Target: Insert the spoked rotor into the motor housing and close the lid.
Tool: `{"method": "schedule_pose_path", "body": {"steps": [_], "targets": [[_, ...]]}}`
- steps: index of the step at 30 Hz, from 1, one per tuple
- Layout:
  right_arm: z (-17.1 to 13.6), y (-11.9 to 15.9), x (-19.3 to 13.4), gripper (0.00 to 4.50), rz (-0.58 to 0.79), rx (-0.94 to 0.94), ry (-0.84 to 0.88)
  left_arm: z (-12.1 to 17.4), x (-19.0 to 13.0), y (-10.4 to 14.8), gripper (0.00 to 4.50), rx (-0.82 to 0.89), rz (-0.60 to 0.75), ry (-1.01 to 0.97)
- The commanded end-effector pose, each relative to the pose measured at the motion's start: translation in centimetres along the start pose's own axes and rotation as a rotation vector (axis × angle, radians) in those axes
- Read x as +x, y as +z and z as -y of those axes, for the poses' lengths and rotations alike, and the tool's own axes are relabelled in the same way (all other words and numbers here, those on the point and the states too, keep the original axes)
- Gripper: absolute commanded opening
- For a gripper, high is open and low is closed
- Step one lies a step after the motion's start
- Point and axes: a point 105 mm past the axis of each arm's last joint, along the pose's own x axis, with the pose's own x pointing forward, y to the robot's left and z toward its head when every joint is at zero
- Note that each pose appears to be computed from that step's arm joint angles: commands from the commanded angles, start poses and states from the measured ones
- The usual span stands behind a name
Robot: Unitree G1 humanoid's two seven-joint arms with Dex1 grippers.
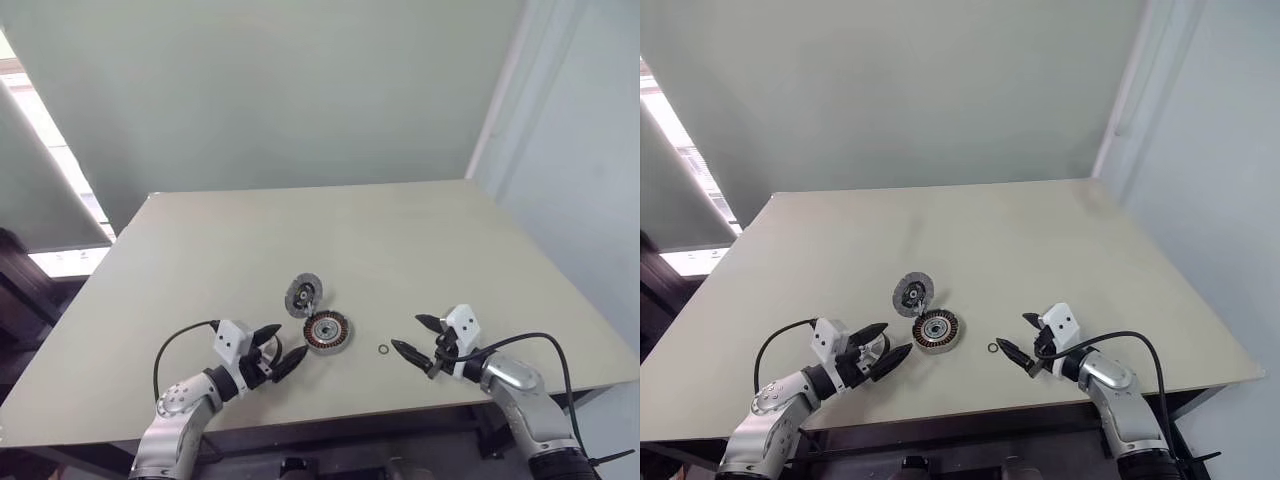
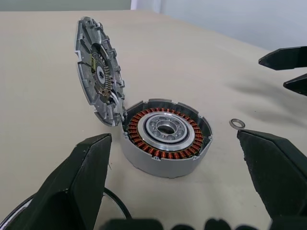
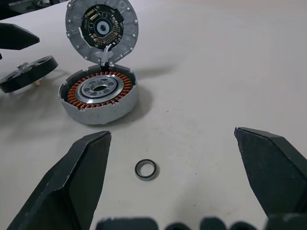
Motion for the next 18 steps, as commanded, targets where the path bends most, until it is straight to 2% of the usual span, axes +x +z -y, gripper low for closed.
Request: {"method": "schedule_pose_path", "body": {"steps": [1, 18], "targets": [[0.41, 1.41, -0.22, 4.50, 0.043, -0.028, -0.002, 0.31, 0.51, 1.66, 4.49, 0.037, 0.050, -0.017], [0.40, 1.69, -0.15, 4.50, 0.049, -0.007, -0.004, 0.78, 0.35, 1.28, 4.49, 0.021, 0.054, -0.021]]}}
